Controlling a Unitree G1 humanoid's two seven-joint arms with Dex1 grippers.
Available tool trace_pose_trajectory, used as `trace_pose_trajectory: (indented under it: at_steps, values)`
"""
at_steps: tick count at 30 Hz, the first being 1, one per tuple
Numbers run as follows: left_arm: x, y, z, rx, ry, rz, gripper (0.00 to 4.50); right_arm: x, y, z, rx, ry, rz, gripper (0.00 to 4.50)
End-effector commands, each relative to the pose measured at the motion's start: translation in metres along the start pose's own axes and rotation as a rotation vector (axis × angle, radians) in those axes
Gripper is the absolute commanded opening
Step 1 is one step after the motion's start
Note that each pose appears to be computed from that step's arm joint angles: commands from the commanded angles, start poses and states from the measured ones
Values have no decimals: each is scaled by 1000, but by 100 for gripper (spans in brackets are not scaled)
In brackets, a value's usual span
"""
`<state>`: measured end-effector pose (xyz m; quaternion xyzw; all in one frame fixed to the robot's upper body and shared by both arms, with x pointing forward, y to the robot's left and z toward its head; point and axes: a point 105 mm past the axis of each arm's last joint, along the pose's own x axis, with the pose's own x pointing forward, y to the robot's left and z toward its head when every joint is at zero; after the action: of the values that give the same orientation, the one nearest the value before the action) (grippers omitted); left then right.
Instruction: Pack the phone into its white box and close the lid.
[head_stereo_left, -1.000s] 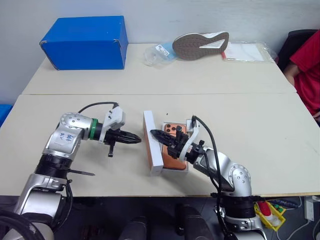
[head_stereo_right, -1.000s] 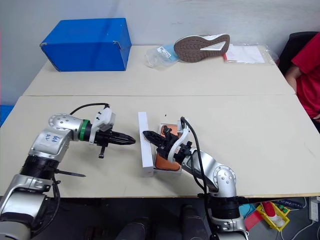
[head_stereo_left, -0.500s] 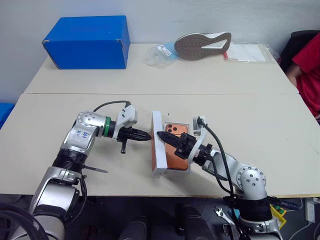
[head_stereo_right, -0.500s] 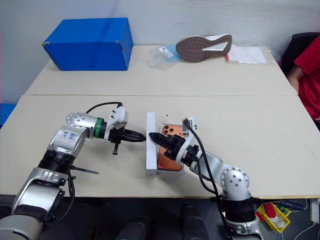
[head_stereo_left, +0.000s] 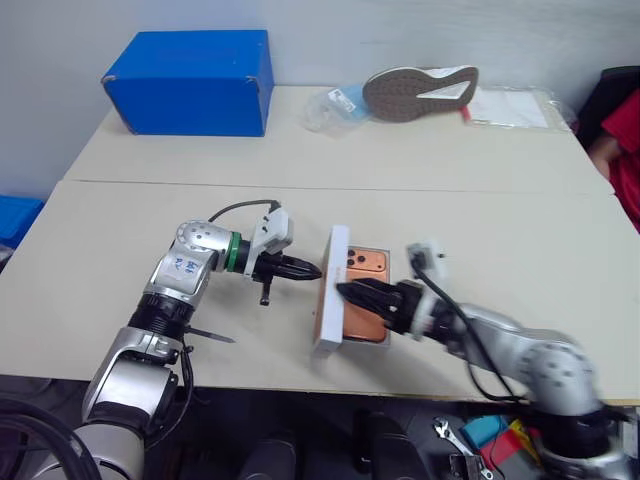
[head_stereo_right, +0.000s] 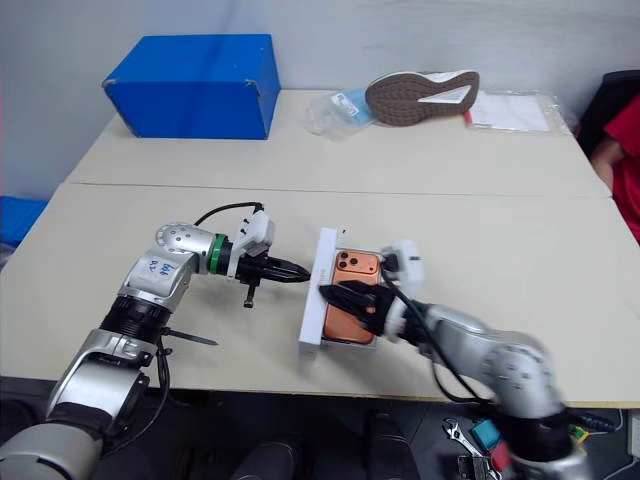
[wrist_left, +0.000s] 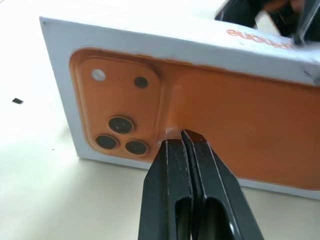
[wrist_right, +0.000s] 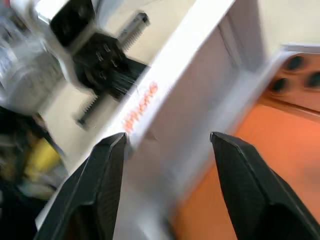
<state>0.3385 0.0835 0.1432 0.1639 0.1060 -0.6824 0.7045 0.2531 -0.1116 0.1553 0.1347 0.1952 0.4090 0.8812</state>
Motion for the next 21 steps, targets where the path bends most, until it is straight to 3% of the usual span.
trace_pose_trajectory:
  at_steps: [1,7,16,19,21]
  values:
    - [4,-10,16,57,-23,-61,0,-27,16,2,-110,22,88,253]
    - [9,-11,23,62,-44,-80,0,-56,11,0,-198,67,54,253]
    - [34,-1,21,132,3,-84,0,-65,6,-5,-301,93,22,253]
    - [15,4,30,155,-2,-72,0,-65,6,-9,-336,108,12,253]
    - [-6,5,36,144,-8,-62,0,-65,6,-10,-348,101,6,214]
